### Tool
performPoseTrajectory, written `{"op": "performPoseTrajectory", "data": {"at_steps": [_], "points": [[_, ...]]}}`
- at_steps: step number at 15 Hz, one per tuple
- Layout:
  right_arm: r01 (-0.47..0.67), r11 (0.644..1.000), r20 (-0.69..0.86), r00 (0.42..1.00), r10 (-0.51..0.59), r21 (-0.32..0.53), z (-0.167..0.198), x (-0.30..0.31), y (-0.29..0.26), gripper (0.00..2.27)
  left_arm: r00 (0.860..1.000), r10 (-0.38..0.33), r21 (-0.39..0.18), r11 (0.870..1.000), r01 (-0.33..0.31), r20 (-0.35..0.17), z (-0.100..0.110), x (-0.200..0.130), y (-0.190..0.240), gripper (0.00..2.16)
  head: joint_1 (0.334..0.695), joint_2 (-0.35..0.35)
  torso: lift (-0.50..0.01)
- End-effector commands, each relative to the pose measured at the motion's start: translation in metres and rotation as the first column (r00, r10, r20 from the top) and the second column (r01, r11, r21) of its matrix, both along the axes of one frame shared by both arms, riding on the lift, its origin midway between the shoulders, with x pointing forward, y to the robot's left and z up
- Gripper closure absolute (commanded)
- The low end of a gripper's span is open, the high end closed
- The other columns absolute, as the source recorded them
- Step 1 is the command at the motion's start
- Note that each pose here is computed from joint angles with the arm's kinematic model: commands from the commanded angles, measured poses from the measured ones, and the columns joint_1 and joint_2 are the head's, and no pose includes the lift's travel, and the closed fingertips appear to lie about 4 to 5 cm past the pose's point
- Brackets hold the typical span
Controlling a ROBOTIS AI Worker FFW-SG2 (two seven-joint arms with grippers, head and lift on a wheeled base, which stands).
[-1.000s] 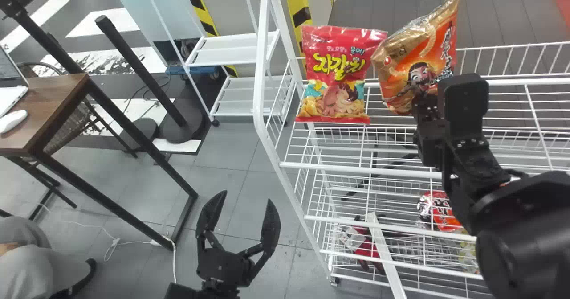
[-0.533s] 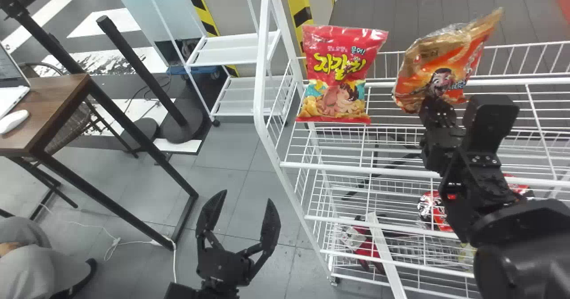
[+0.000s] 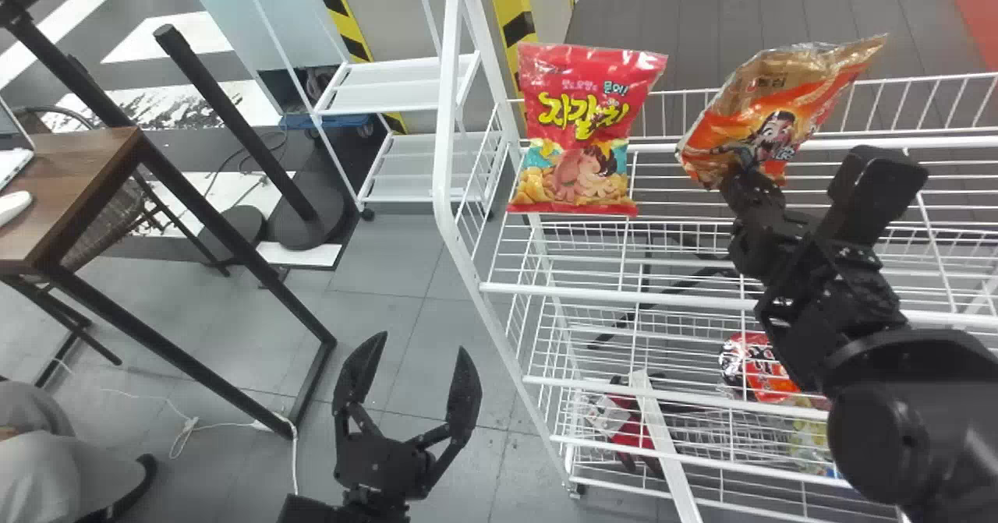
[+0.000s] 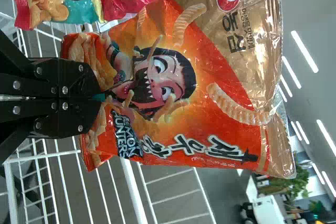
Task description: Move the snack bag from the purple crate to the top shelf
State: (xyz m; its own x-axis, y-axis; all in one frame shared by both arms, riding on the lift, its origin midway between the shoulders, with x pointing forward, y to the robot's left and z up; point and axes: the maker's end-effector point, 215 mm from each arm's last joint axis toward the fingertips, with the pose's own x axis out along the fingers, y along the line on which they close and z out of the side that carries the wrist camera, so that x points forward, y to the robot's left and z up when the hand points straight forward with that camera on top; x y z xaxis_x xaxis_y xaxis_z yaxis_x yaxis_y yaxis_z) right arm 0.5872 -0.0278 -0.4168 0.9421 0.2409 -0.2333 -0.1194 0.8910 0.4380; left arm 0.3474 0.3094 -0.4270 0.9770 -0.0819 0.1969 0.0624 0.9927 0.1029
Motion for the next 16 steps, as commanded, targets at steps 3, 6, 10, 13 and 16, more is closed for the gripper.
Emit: {"op": "performPoseTrajectory", "data": {"at_steps": [3, 6, 10, 13, 16], "points": [[-0.055, 0.998, -0.050, 0.997, 0.055, -0.006, -0.004, 0.006, 0.014, 1.95, 1.000, 0.001, 0.000, 1.000, -0.001, -0.001, -0.001, -0.001, 0.000, 0.10, 0.695, 0.330, 0.009], [-0.095, 0.995, -0.119, 0.989, 0.091, -0.027, -0.018, 0.010, 0.021, 1.95, 1.000, 0.001, 0.000, 1.000, -0.001, 0.004, 0.001, 0.000, 0.000, 0.10, 0.695, 0.338, 0.009], [-0.083, 0.996, -0.131, 0.988, 0.078, -0.035, -0.018, 0.024, 0.012, 1.94, 1.000, 0.002, 0.003, 1.000, -0.002, 0.016, 0.003, 0.000, 0.002, 0.10, 0.695, 0.341, 0.009], [-0.079, 0.997, -0.131, 0.988, 0.075, -0.026, -0.015, 0.030, 0.011, 1.81, 1.000, 0.002, 0.003, 1.000, -0.002, 0.015, 0.003, 0.000, 0.003, 0.10, 0.695, 0.331, 0.009], [-0.084, 0.996, -0.132, 0.988, 0.081, -0.019, -0.011, 0.034, 0.011, 0.86, 1.000, -0.001, 0.004, 1.000, 0.001, 0.016, 0.003, 0.001, 0.002, 0.10, 0.695, 0.328, 0.009]]}}
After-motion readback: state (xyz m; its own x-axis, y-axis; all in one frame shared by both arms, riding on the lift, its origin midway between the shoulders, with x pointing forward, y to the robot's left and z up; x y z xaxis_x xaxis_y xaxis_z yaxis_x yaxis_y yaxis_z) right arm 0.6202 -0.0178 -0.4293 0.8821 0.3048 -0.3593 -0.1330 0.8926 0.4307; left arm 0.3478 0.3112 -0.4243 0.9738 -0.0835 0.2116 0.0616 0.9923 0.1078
